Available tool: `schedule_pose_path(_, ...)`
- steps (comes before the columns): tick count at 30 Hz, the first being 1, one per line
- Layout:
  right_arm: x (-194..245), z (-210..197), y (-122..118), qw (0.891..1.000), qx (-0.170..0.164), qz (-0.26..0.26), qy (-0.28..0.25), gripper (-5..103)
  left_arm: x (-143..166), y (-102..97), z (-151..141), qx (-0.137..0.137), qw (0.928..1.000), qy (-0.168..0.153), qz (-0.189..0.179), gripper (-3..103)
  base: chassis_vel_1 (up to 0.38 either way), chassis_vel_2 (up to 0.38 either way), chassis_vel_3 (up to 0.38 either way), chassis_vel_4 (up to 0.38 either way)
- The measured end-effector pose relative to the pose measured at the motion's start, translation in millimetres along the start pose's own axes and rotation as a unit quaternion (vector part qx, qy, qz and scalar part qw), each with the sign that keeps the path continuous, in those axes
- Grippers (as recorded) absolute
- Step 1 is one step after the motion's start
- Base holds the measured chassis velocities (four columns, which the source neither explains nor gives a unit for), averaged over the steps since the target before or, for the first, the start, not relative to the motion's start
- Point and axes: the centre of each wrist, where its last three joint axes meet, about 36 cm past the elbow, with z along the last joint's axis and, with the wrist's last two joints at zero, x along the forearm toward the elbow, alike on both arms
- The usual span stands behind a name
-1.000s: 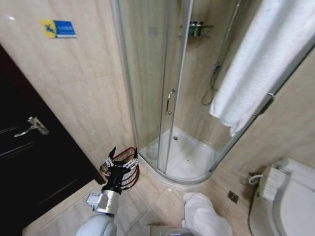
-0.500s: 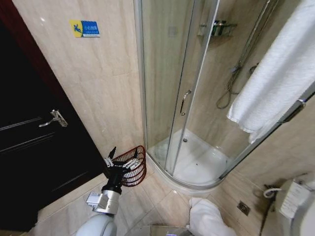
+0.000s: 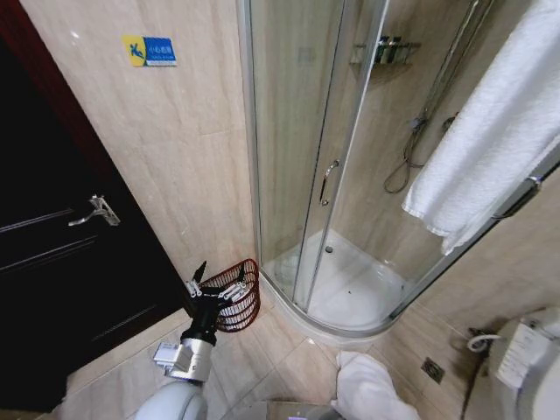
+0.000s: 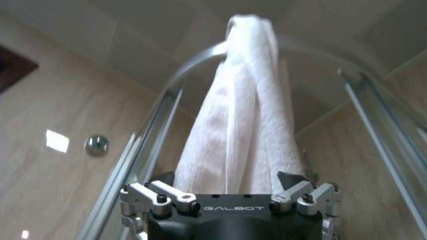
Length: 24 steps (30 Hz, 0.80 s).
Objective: Discard the used towel into the hamper.
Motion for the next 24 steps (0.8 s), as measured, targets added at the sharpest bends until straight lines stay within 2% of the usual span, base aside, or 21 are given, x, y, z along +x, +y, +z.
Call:
schedule_pose_path(2,-5,4,-8,1.000,0.019,-0.006,0.022,100,0,0.0,0,0.000,1.0000,0.000,0.000,100,0.000,0.000,0.000,0.000)
schedule_pose_path(5,-7,7,-13,0.999,0.031,-0.006,0.043,100,0,0.0,0,0.000,1.0000,0.000,0.000,100,0.000,0.000,0.000,0.000)
schedule_pose_path(7,-9,10,-23,0.996,0.063,0.002,0.058,100,0,0.0,0,0.000,1.0000,0.000,0.000,100,0.000,0.000,0.000,0.000)
schedule_pose_path(9,-12,10,-32,0.994,0.093,0.014,0.061,100,0,0.0,0,0.000,1.0000,0.000,0.000,100,0.000,0.000,0.000,0.000)
schedule_pose_path(13,-17,8,-41,0.990,0.118,0.039,0.060,100,0,0.0,0,0.000,1.0000,0.000,0.000,100,0.000,0.000,0.000,0.000)
schedule_pose_path(16,-20,3,-52,0.983,0.164,0.064,0.050,100,0,0.0,0,0.000,1.0000,0.000,0.000,100,0.000,0.000,0.000,0.000)
schedule_pose_path(17,-20,3,-52,0.983,0.164,0.064,0.050,100,0,0.0,0,0.000,1.0000,0.000,0.000,100,0.000,0.000,0.000,0.000)
schedule_pose_path(18,-21,1,-57,0.981,0.178,0.069,0.047,100,0,0.0,0,0.000,1.0000,0.000,0.000,100,0.000,0.000,0.000,0.000)
schedule_pose_path(21,-24,-1,-62,0.981,0.174,0.072,0.045,100,0,0.0,0,0.000,1.0000,0.000,0.000,100,0.000,0.000,0.000,0.000)
schedule_pose_path(22,-27,-2,-64,0.985,0.154,0.070,0.044,100,0,0.0,0,0.000,1.0000,0.000,0.000,100,0.000,0.000,0.000,0.000)
schedule_pose_path(23,-27,-2,-64,0.985,0.154,0.070,0.044,100,0,0.0,0,0.000,1.0000,0.000,0.000,100,0.000,0.000,0.000,0.000)
schedule_pose_path(24,-32,-3,-65,0.990,0.122,0.062,0.043,100,0,0.0,0,0.000,1.0000,0.000,0.000,100,0.000,0.000,0.000,0.000)
